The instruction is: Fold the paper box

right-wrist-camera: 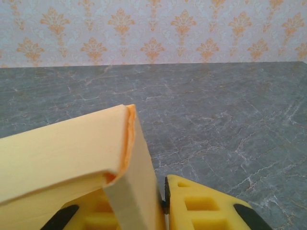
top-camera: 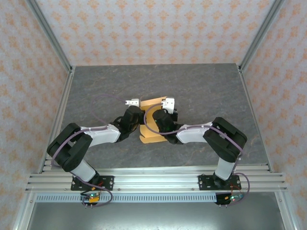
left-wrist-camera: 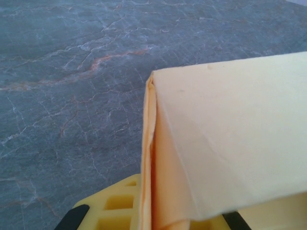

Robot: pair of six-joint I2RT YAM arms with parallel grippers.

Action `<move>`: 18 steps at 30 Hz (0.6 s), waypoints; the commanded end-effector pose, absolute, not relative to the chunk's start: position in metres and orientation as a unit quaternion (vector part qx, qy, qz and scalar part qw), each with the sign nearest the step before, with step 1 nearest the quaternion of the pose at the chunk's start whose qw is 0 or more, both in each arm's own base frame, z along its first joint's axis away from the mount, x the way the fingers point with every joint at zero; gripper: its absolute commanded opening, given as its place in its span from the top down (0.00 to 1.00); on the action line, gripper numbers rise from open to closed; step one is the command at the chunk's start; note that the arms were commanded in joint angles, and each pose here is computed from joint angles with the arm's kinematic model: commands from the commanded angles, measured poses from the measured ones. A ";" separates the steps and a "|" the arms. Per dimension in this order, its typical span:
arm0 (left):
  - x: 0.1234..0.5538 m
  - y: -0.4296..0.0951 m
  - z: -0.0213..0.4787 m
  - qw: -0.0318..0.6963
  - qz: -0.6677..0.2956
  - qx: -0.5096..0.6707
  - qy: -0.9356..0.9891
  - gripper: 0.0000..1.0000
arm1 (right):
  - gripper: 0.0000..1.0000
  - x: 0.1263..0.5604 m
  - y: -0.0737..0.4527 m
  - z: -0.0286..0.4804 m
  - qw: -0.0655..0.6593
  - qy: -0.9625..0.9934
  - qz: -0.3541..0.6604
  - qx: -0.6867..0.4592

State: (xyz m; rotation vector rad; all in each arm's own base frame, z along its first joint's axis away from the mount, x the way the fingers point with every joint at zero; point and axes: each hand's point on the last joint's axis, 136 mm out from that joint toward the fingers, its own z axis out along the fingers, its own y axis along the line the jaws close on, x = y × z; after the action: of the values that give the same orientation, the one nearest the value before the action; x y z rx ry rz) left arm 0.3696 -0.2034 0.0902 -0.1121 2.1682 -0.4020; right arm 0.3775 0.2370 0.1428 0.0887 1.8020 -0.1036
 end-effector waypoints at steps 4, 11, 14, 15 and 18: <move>0.364 -0.191 0.097 0.437 -0.134 -0.085 0.885 1.00 | 0.63 0.379 0.231 0.151 0.633 0.773 0.028 0.043; 0.369 -0.179 0.100 0.436 -0.083 -0.082 0.892 1.00 | 0.48 0.349 0.256 0.169 0.605 0.774 0.166 -0.079; 0.370 -0.179 0.102 0.437 -0.079 -0.080 0.892 1.00 | 0.43 0.331 0.256 0.181 0.594 0.765 0.210 -0.132; 0.371 -0.179 0.101 0.437 -0.078 -0.081 0.892 1.00 | 0.41 0.325 0.255 0.185 0.591 0.763 0.216 -0.147; 0.372 -0.178 0.101 0.433 -0.073 -0.081 0.895 1.00 | 0.35 0.310 0.247 0.196 0.588 0.754 0.228 -0.182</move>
State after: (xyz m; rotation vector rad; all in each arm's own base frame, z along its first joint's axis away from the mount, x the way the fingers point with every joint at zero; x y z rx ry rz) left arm 0.3680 -0.1875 0.0922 -0.1816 2.2386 -0.2483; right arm 0.3318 0.2374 0.1950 -0.2542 1.7571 0.4466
